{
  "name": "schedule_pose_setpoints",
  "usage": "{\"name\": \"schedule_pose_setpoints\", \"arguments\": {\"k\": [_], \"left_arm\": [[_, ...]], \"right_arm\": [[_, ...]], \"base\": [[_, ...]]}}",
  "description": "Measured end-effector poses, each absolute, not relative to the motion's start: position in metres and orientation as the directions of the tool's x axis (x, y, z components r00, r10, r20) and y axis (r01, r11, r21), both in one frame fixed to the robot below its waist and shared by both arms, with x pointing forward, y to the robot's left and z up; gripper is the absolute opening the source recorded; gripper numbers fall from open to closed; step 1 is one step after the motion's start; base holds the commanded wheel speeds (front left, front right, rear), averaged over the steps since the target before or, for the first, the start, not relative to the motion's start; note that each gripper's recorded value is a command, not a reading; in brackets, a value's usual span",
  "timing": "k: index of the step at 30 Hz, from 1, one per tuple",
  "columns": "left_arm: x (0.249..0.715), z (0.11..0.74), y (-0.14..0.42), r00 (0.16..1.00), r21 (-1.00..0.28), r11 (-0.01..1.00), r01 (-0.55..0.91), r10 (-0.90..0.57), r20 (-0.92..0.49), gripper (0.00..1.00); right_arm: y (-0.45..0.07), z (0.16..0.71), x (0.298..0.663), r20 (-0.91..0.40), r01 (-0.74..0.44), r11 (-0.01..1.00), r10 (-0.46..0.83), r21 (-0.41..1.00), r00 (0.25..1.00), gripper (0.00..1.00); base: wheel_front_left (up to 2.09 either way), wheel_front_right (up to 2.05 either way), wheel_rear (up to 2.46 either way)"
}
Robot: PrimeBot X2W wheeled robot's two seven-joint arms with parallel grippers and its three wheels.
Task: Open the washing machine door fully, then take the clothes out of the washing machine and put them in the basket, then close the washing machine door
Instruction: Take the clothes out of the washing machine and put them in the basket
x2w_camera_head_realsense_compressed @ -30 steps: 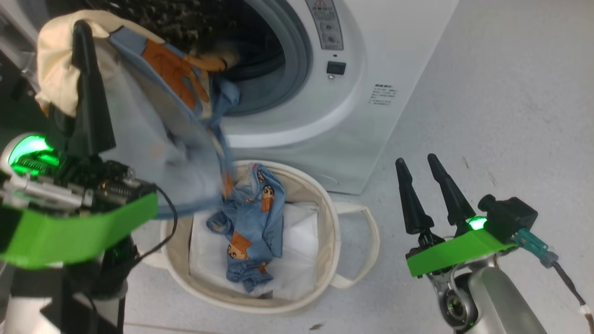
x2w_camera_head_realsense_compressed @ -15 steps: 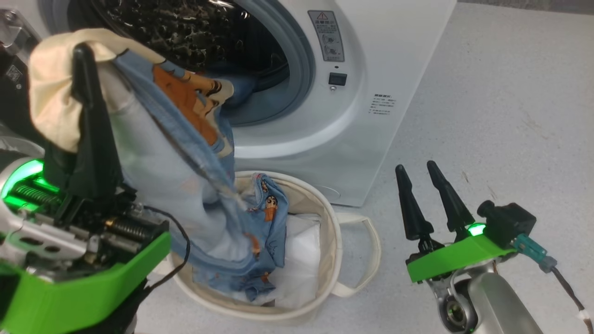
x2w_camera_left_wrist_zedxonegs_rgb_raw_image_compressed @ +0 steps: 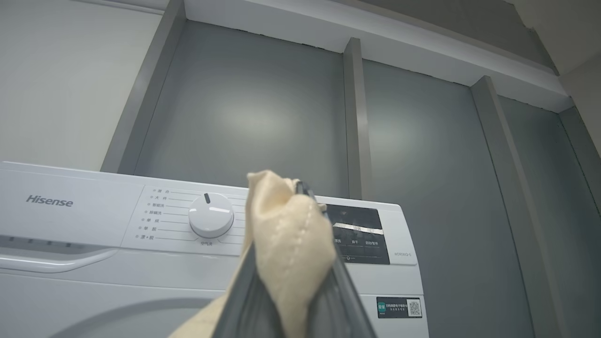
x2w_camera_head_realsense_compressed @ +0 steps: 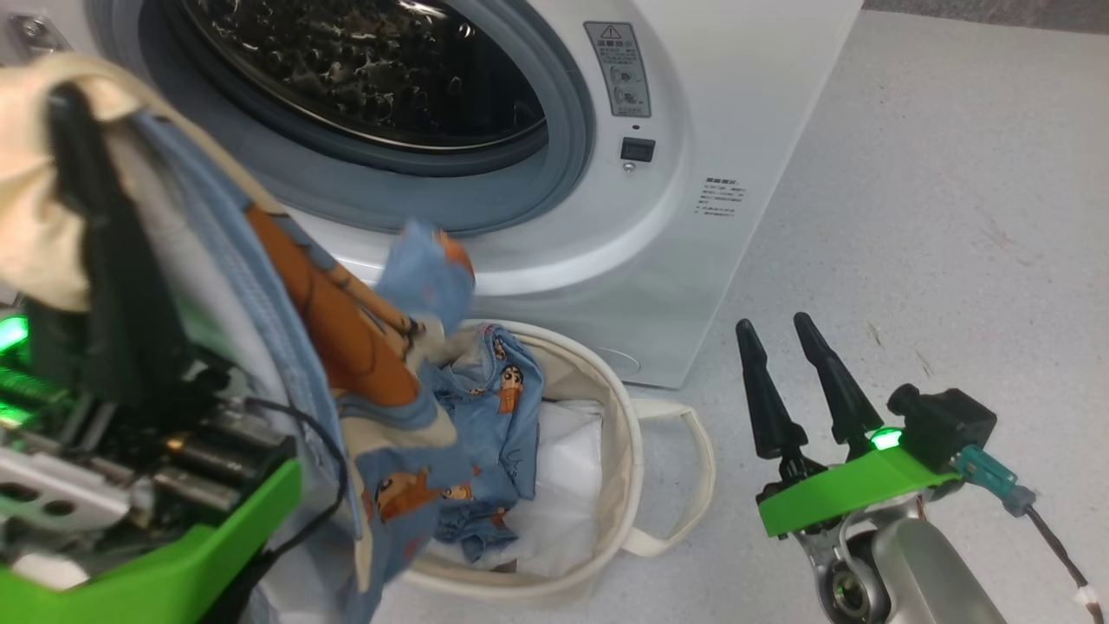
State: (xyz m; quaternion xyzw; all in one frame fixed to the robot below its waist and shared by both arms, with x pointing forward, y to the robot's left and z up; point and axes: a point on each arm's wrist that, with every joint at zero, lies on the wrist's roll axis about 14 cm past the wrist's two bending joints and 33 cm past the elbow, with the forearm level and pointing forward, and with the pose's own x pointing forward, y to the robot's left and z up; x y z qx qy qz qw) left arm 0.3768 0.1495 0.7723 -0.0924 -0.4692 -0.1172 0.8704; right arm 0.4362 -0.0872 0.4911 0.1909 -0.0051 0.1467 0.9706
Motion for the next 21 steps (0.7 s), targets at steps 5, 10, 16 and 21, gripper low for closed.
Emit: {"name": "schedule_pose_setpoints", "arguments": {"k": [5, 10, 16, 21], "left_arm": [[0.403, 0.731, 0.143, 0.655, -0.076, 0.954, 0.289, -0.139, 0.743, 0.0], [0.434, 0.664, 0.129, 0.812, -0.095, 0.95, 0.296, -0.198, 0.549, 0.0], [0.456, 0.586, 0.117, 0.91, -0.127, 0.944, 0.304, -0.248, 0.332, 0.0], [0.465, 0.523, 0.111, 0.95, -0.156, 0.944, 0.292, -0.267, 0.165, 0.0]], "right_arm": [[-0.089, 0.487, 0.437, 0.056, -0.278, 0.884, 0.278, 0.376, 0.959, 1.0], [-0.09, 0.483, 0.437, 0.045, -0.271, 0.886, 0.275, 0.377, 0.96, 1.0], [-0.093, 0.473, 0.439, 0.021, -0.255, 0.889, 0.267, 0.38, 0.963, 1.0], [-0.095, 0.462, 0.441, -0.004, -0.245, 0.894, 0.266, 0.375, 0.964, 1.0]], "base": [[0.0, 0.0, 0.0], [0.0, 0.0, 0.0], [0.0, 0.0, 0.0], [0.0, 0.0, 0.0]]}}
